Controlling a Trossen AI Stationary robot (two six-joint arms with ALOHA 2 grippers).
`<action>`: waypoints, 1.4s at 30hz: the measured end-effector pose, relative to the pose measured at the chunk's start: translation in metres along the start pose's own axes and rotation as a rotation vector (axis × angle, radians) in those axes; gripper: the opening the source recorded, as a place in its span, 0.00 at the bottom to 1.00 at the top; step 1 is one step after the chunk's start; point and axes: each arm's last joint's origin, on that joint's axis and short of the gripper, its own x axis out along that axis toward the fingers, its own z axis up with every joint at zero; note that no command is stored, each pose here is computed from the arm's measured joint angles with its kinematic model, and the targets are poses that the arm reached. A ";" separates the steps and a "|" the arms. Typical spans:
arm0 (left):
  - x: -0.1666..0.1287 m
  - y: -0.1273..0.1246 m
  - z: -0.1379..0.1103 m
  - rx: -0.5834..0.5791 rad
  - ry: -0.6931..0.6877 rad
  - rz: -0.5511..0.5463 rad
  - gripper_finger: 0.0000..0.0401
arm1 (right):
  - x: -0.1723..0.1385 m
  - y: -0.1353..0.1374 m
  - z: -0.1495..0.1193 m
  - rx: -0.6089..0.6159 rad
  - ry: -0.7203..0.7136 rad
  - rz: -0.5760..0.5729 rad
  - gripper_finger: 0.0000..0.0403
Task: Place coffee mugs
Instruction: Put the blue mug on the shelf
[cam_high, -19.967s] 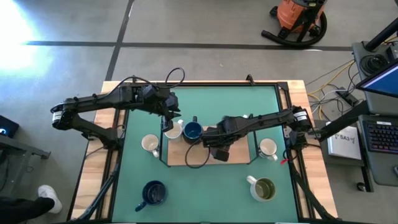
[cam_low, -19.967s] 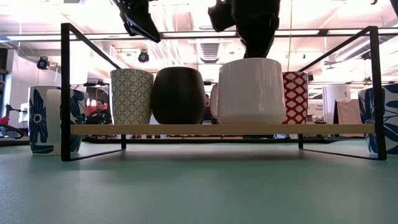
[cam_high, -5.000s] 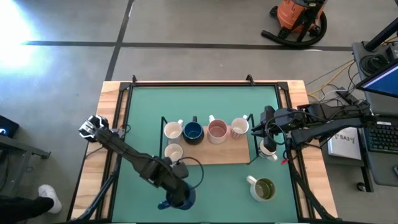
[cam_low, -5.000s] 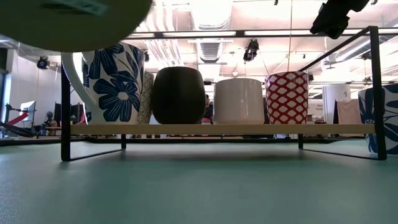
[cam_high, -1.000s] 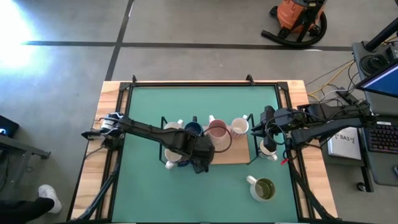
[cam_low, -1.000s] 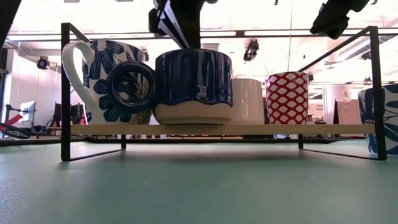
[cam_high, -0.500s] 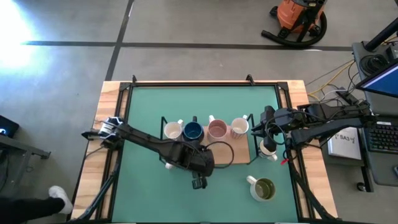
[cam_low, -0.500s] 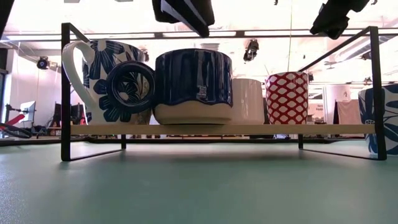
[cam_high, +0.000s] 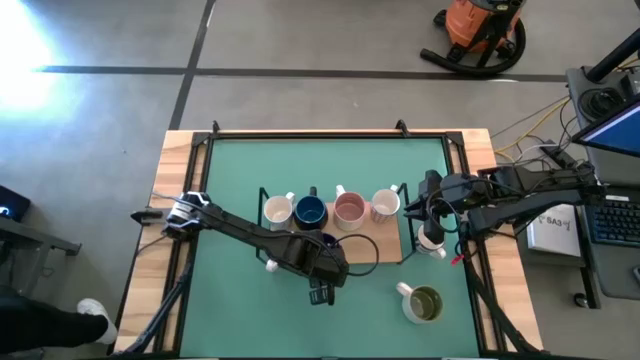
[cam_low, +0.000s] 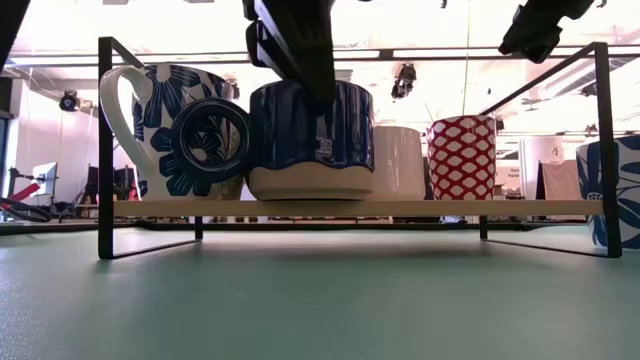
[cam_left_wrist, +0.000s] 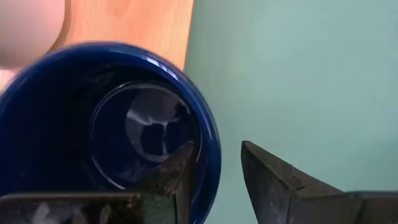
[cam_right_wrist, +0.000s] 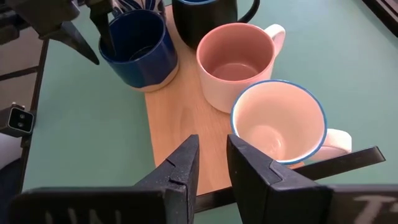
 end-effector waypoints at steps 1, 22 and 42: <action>0.000 0.000 -0.001 0.005 0.007 0.004 0.28 | 0.000 0.000 0.000 0.000 0.000 0.000 0.18; 0.006 0.009 0.003 -0.014 0.017 0.016 0.03 | 0.000 0.000 0.000 0.000 0.000 0.000 0.18; 0.005 0.017 0.000 -0.120 0.059 0.064 0.05 | 0.000 0.000 0.000 0.000 0.000 0.000 0.21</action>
